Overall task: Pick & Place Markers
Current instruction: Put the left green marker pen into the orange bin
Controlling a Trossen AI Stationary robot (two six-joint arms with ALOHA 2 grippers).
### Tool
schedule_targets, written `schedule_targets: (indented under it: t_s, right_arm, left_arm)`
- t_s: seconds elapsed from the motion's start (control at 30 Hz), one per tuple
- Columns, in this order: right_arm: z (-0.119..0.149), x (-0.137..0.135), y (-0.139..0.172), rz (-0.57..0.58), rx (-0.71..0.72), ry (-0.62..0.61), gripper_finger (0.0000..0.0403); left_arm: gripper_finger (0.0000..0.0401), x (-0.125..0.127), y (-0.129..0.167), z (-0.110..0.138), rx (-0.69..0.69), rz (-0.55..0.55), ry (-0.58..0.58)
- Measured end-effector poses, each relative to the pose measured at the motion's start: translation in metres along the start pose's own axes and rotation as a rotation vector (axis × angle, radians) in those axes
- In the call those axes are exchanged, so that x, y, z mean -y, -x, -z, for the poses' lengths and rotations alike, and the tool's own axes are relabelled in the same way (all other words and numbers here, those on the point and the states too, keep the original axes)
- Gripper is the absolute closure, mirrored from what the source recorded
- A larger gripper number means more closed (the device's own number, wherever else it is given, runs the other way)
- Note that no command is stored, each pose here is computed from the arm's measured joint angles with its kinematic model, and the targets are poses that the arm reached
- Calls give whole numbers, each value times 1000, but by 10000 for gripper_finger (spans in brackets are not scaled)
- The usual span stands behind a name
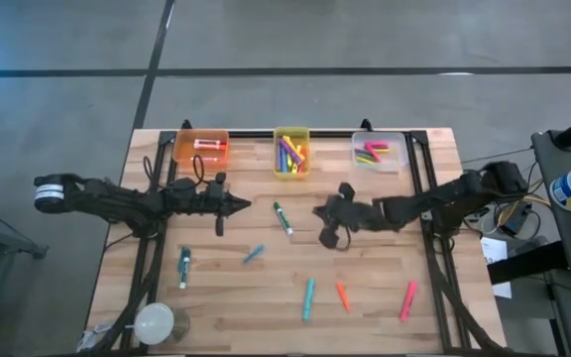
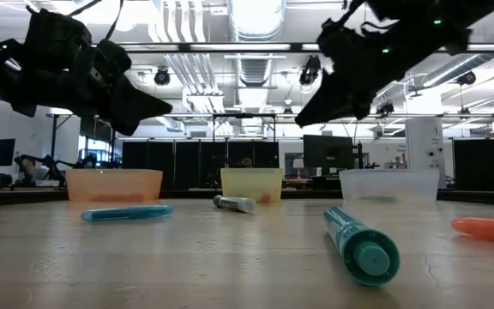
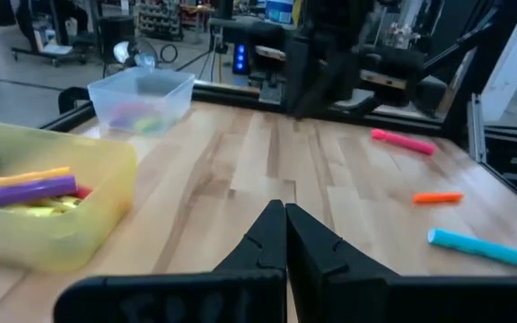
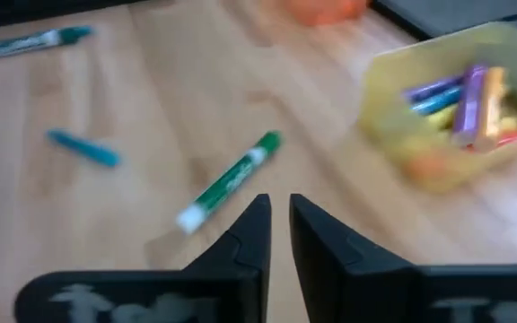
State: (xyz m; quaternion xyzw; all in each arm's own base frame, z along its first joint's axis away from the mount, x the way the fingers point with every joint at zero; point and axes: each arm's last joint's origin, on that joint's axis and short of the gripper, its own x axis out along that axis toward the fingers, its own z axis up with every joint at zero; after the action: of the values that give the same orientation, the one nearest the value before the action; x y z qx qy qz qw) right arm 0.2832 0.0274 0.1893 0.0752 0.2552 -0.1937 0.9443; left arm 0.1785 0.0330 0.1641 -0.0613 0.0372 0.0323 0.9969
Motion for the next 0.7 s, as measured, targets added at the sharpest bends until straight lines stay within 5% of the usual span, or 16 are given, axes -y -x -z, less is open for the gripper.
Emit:
schedule_targets:
  t_s: [0.33, 0.7]
  right_arm:
    - [32, -45, 4, -153, 25, 68, 301]
    - [47, -64, -21, -150, -43, 127, 280]
  left_arm:
    - [401, 7, 10, 5, -152, 60, 10]
    - [401, 23, 14, 14, -429, 9, -26]
